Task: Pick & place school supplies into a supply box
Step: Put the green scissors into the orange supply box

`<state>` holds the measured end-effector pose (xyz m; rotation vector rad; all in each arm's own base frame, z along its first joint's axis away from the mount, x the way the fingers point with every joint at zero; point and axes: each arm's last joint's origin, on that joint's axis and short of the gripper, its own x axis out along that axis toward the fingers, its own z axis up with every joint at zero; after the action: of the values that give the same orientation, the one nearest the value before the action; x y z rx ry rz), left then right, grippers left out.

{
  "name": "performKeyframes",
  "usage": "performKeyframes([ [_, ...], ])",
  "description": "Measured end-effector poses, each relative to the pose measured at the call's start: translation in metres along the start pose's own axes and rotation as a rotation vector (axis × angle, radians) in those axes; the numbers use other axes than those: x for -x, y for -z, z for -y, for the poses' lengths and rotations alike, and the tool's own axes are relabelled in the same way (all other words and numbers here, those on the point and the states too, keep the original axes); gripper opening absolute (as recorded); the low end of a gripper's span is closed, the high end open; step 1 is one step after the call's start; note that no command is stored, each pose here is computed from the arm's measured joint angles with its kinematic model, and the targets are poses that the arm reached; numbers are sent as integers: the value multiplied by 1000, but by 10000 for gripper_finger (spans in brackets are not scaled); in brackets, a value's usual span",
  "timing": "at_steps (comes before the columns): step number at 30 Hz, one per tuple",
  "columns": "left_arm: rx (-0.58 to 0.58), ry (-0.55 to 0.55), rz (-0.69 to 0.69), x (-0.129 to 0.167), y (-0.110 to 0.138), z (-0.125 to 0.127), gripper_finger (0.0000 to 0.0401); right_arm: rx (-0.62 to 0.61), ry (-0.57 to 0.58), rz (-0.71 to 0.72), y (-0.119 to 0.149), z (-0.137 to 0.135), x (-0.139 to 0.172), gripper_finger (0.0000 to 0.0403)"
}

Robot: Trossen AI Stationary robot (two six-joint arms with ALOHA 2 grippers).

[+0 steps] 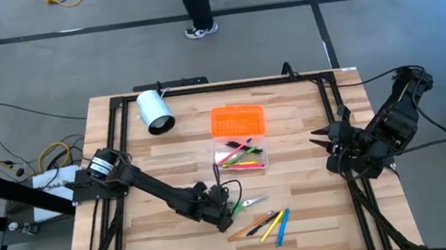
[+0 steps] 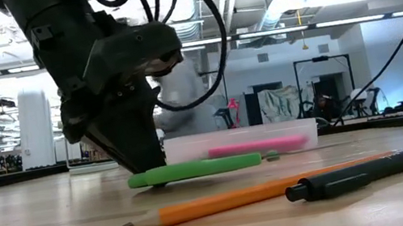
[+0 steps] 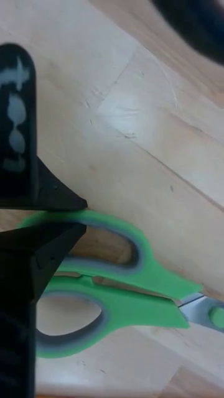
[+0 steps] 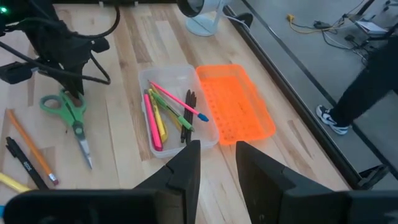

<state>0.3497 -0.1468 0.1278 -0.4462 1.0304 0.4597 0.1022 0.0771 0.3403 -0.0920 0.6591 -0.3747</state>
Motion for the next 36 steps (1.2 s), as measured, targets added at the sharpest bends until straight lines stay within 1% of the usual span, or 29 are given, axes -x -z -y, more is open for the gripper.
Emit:
performKeyframes([
  [3, -20, -29, 34, 1, -6, 2, 7, 1, 0, 0, 0, 0, 0, 98],
  [5, -12, -43, 54, 2, -11, 2, 7, 1, 0, 0, 0, 0, 0, 98],
  [8, 6, -34, 75, 4, -19, 3, 7, 1, 0, 0, 0, 0, 0, 98],
  [16, -27, -15, 118, 11, -37, 8, 7, 4, 3, -2, 0, -1, -1, 98],
  [24, -42, -21, 171, 19, -63, 9, 7, 29, 18, -15, 0, -8, -4, 98],
  [30, -86, -114, 169, 27, -83, -1, 7, 41, 25, -21, 0, -10, -5, 98],
  [36, -136, -241, 129, 30, -102, -21, 7, 41, 25, -21, 0, -10, -5, 98],
])
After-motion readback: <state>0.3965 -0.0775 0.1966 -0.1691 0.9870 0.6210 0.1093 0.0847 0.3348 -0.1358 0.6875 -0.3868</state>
